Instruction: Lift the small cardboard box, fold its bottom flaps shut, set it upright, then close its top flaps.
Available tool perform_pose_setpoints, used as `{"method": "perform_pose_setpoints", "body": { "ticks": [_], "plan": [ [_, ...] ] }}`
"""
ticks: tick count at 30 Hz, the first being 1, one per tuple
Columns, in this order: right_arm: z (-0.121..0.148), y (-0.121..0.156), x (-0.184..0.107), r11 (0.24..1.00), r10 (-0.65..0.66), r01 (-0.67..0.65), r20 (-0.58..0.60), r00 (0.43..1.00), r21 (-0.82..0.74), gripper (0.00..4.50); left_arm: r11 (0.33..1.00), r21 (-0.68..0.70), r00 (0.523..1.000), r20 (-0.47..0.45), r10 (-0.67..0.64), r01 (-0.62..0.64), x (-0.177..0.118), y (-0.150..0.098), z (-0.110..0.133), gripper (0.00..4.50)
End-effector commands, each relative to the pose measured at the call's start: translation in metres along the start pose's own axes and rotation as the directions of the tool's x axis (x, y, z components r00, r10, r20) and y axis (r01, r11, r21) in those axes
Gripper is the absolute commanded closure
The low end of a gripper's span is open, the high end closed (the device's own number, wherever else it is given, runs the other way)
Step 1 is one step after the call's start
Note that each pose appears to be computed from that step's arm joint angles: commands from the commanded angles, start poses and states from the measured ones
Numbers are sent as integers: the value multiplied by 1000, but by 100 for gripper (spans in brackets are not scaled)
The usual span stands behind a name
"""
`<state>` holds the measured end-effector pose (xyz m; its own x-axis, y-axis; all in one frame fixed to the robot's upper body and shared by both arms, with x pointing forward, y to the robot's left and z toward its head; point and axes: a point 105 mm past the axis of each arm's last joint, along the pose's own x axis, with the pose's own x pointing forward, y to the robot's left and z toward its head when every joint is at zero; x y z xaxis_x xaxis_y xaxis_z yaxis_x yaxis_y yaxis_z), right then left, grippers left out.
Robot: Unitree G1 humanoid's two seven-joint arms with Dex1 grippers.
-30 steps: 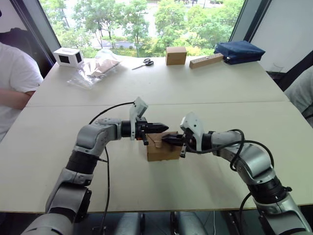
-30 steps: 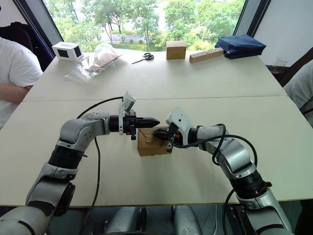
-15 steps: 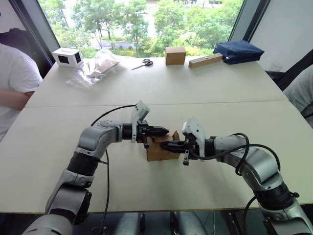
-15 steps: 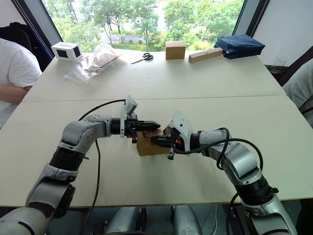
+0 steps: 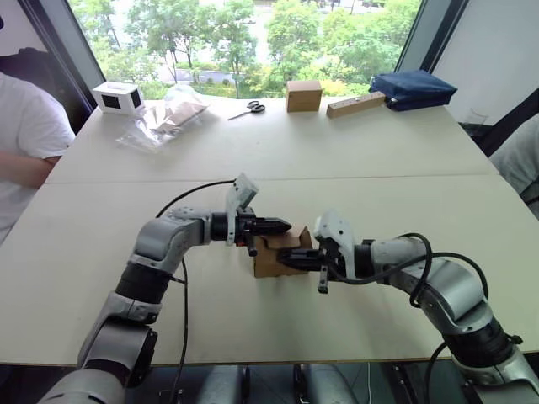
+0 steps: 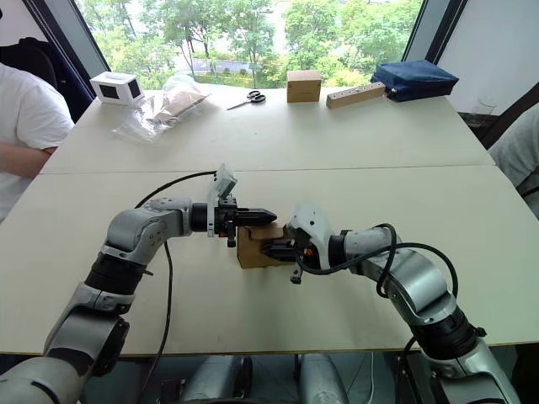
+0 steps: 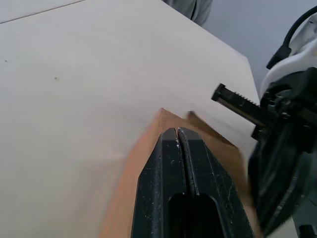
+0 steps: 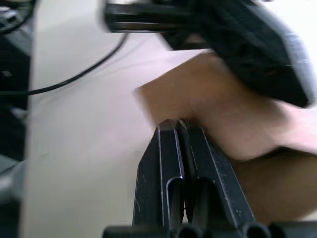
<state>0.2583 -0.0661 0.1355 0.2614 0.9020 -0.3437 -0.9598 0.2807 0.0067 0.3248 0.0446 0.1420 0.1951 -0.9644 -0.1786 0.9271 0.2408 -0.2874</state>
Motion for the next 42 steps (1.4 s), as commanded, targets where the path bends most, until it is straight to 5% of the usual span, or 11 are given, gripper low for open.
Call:
{"method": "perform_pose_setpoints", "body": {
  "ticks": [1,21,42],
  "plan": [
    [15,-5,-4,999,-35,37,45,998,-40,444,999,37,1000,1,-15,15,2,-5,2,450],
    [3,-26,9,994,-78,78,-5,997,-73,444,999,32,998,62,-8,6,-2,-5,17,450],
    [13,-29,-10,992,-116,118,34,993,-55,444,996,92,998,-67,-13,20,-6,-9,-15,450]
  ]
}}
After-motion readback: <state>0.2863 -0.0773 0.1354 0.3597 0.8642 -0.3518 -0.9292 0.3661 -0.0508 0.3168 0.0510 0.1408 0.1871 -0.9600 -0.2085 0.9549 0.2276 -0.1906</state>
